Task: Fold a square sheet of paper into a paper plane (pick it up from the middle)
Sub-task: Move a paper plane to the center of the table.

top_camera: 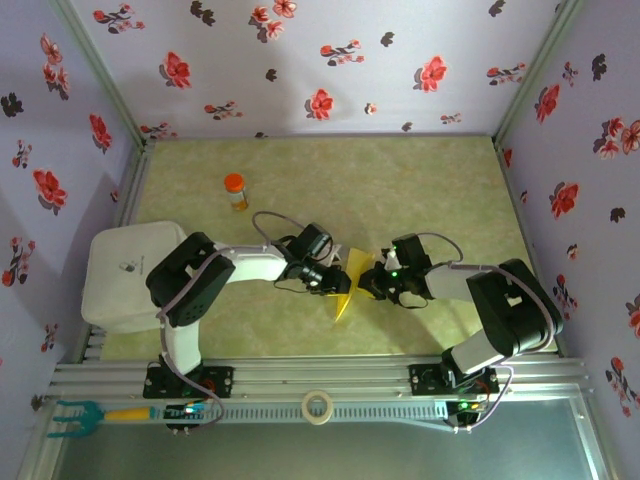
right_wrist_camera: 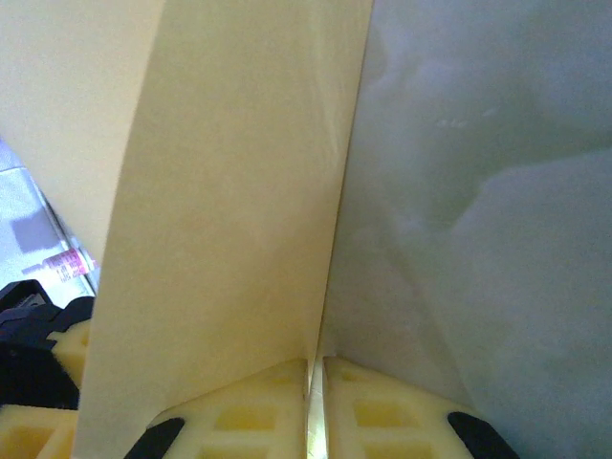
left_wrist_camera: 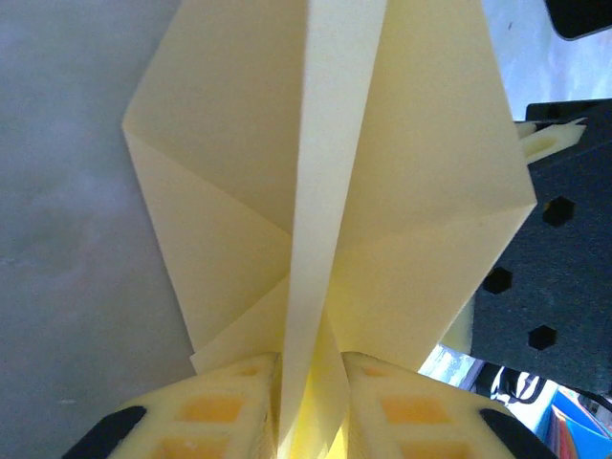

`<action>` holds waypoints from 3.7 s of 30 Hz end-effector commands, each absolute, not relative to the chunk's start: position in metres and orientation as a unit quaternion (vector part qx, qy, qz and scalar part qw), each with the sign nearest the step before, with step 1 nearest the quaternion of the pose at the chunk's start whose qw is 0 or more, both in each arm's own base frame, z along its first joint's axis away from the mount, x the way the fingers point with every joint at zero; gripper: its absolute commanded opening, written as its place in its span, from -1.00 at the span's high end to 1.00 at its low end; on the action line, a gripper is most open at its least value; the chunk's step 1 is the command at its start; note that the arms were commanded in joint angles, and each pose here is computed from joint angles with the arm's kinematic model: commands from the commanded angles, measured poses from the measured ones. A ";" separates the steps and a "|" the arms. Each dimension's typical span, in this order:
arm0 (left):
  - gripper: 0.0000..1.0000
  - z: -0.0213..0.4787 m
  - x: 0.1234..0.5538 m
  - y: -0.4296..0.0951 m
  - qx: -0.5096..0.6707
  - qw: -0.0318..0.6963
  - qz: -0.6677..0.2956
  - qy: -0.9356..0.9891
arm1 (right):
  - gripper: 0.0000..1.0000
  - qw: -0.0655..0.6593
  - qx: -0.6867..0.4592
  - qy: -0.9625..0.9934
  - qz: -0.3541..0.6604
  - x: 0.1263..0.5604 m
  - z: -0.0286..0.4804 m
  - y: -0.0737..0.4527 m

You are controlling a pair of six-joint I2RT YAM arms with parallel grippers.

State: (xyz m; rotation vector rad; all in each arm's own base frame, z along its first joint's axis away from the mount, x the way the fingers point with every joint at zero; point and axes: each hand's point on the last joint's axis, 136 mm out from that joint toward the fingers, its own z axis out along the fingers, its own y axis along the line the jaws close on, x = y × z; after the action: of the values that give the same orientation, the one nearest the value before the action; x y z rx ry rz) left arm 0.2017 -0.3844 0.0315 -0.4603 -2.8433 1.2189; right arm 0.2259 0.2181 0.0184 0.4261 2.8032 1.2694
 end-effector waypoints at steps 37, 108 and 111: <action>0.96 0.052 0.242 -0.305 -0.116 -0.135 0.050 -0.983 | 0.58 0.092 0.140 0.915 0.366 0.242 0.043 0.201; 0.78 0.040 0.243 -0.312 -0.120 -0.119 0.047 -0.985 | 0.38 0.062 0.125 0.855 0.499 0.288 0.059 0.293; 0.78 0.040 0.243 -0.312 -0.119 -0.121 0.047 -0.984 | 0.49 0.049 0.124 0.866 0.482 0.284 0.048 0.294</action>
State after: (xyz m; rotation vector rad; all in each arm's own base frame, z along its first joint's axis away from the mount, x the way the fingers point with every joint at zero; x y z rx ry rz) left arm 0.2421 -0.3111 0.0388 -0.3791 -3.3544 0.1860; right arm 0.2854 0.2869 0.0514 0.3957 2.6075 1.4706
